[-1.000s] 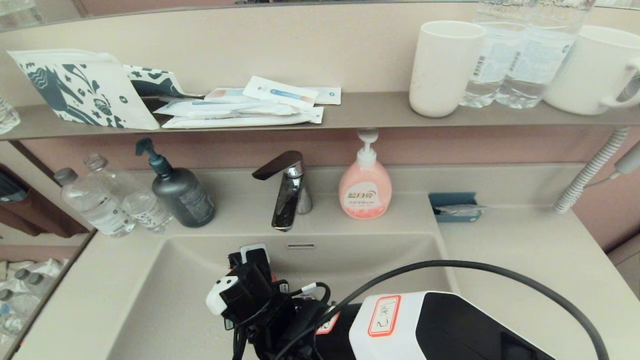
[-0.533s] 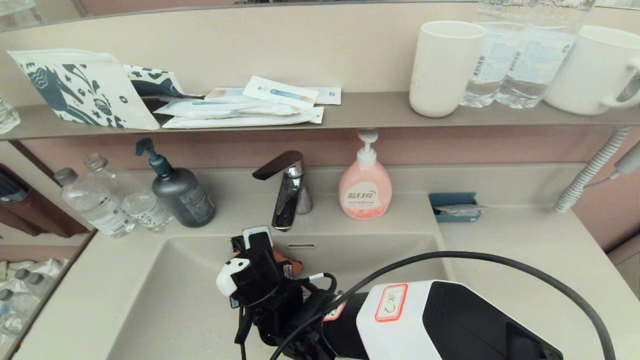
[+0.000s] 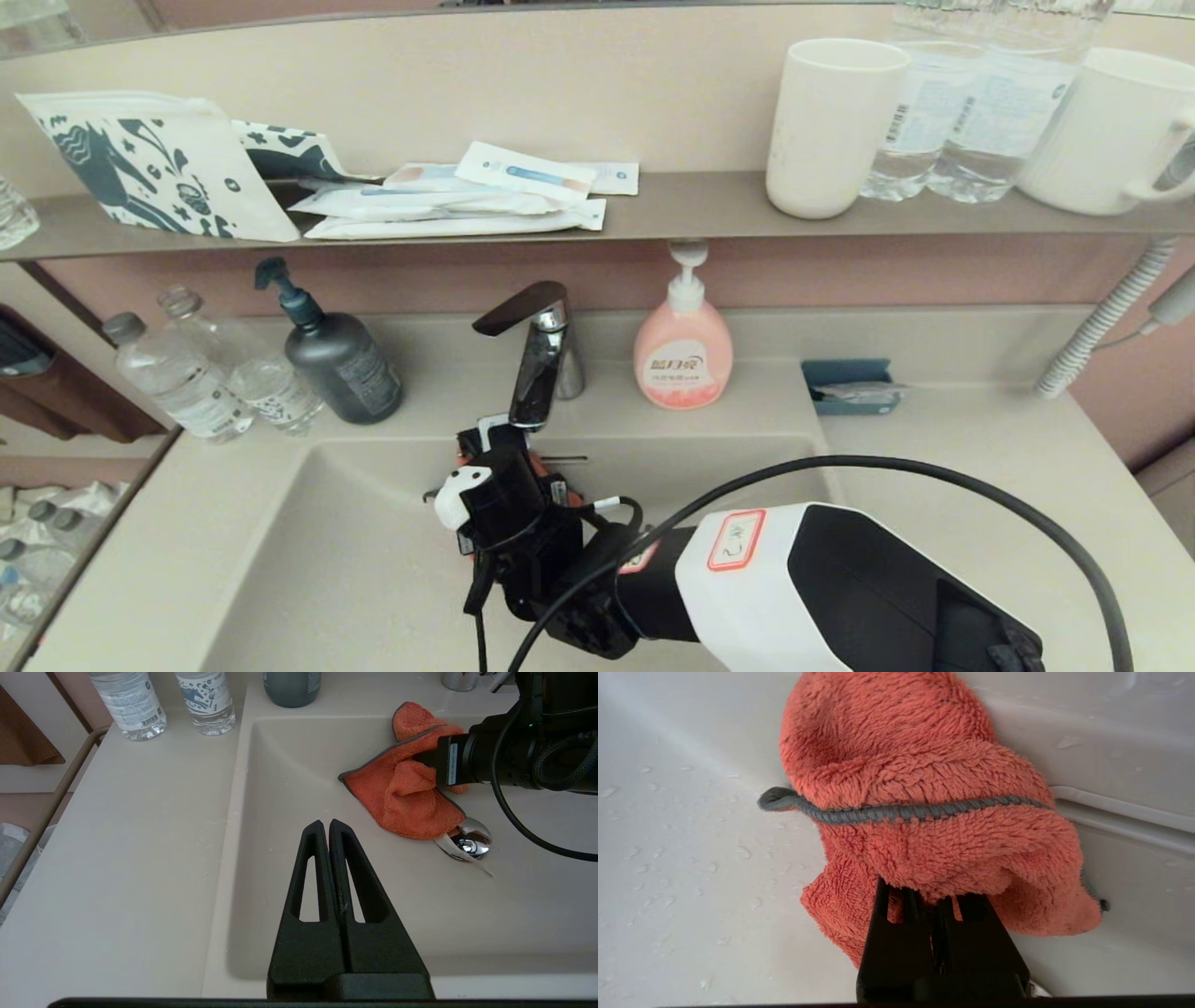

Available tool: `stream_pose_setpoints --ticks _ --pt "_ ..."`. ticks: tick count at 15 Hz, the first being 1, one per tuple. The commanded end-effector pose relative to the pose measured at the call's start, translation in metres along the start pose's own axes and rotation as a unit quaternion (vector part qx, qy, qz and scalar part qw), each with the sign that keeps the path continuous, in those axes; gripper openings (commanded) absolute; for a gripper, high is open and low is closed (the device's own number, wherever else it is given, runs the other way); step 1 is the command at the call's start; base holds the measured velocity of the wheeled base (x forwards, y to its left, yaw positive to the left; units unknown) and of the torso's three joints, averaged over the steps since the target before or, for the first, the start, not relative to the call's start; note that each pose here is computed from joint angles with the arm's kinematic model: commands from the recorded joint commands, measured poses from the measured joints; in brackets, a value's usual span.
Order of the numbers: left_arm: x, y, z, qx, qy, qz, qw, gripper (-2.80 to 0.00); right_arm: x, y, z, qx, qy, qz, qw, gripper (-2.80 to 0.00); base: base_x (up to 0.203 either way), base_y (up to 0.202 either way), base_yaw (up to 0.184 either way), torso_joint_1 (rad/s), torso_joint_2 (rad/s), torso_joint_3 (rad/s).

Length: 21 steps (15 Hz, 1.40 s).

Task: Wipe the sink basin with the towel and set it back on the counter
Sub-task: Wipe the sink

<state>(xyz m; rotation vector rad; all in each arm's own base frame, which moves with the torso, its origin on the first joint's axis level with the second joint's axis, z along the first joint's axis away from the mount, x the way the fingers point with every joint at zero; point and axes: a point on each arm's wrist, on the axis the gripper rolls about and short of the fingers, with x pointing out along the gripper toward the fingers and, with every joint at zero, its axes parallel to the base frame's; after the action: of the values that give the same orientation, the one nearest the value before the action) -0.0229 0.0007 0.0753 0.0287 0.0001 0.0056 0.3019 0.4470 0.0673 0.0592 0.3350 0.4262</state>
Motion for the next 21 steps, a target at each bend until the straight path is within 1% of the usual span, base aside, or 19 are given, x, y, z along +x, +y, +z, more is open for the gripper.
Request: stream_pose_setpoints --ticks 1,4,6,8,12,17,21 --pt "0.000 0.000 0.000 0.000 0.001 0.000 1.0000 -2.80 0.000 -0.007 0.007 0.006 -0.005 -0.013 1.000 -2.80 0.000 0.000 0.000 0.000 0.00 0.000" --pt "0.000 0.000 0.000 0.000 0.000 0.000 1.0000 -2.80 -0.007 -0.011 0.015 0.005 -0.003 -0.017 1.000 -2.80 0.000 0.000 0.000 0.000 0.00 0.000" --pt "0.000 0.000 0.000 0.000 0.001 0.000 1.0000 -2.80 -0.012 -0.011 0.014 -0.001 0.006 -0.016 1.000 -2.80 0.000 0.000 0.000 0.000 0.00 0.000" --pt "0.000 0.000 0.000 0.000 0.001 0.000 1.0000 -2.80 -0.015 -0.007 0.009 -0.010 0.020 -0.013 1.000 -2.80 0.000 0.000 0.000 0.000 0.00 0.000" --pt "0.000 0.000 0.000 0.000 0.001 0.000 1.0000 -2.80 -0.021 -0.001 0.011 -0.013 0.021 -0.007 1.000 -2.80 0.000 0.000 0.000 0.000 0.00 0.000" --pt "0.000 0.000 0.000 0.000 0.001 0.000 1.0000 -2.80 -0.032 -0.005 0.031 -0.010 0.016 -0.011 1.000 -2.80 0.000 0.000 0.000 0.000 0.00 0.000" --pt "0.000 0.000 0.000 0.000 0.000 0.000 1.0000 -2.80 -0.040 -0.014 0.042 -0.013 0.019 -0.032 0.999 -2.80 0.000 0.000 0.000 0.000 0.00 0.000"
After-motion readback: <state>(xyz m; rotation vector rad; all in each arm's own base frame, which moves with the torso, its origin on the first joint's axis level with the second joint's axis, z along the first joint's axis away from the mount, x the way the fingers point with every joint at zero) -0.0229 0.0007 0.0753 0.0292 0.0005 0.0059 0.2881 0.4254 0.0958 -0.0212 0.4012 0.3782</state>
